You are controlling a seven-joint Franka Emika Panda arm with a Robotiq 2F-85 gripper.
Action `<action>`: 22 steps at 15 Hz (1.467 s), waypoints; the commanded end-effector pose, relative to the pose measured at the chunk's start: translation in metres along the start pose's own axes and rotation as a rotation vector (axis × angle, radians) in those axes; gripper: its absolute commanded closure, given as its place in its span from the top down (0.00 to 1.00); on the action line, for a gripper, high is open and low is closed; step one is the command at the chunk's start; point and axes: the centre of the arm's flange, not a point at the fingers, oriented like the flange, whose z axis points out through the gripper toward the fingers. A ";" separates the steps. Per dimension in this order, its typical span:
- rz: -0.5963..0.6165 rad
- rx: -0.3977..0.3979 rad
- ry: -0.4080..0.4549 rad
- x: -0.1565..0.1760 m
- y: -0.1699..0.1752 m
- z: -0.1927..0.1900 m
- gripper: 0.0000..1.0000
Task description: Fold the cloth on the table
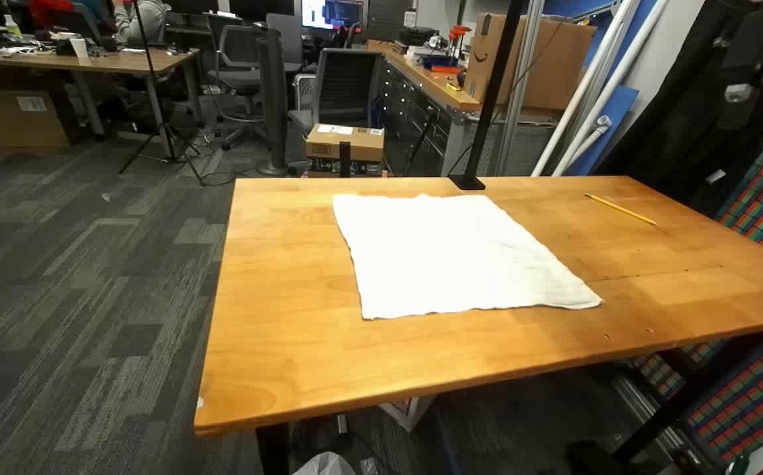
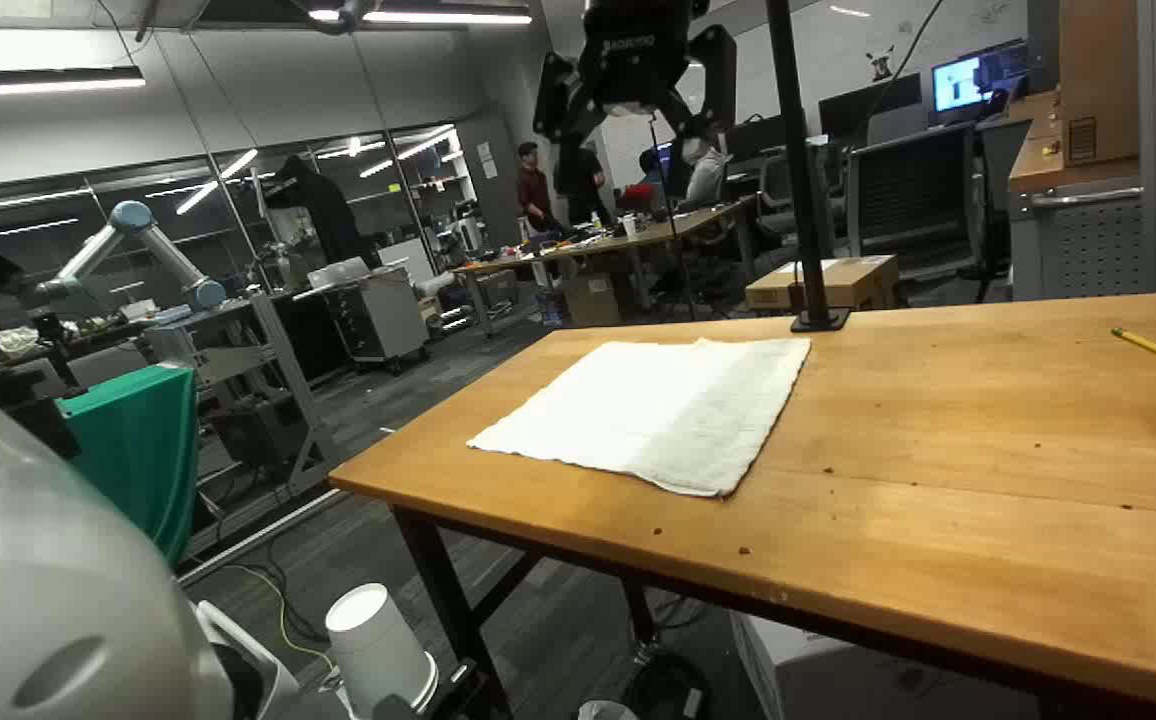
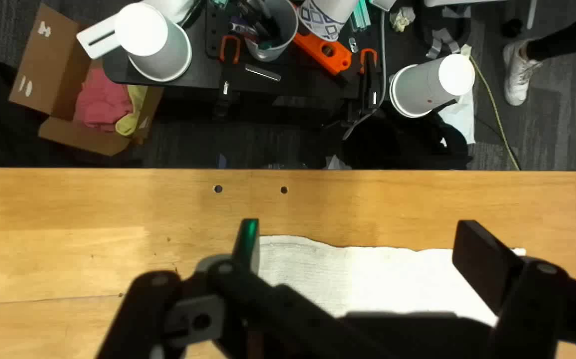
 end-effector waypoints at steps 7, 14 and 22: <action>-0.001 -0.003 0.012 -0.002 -0.001 -0.005 1.00; -0.001 -0.003 0.012 -0.002 -0.001 -0.005 1.00; -0.001 -0.003 0.012 -0.002 -0.001 -0.005 1.00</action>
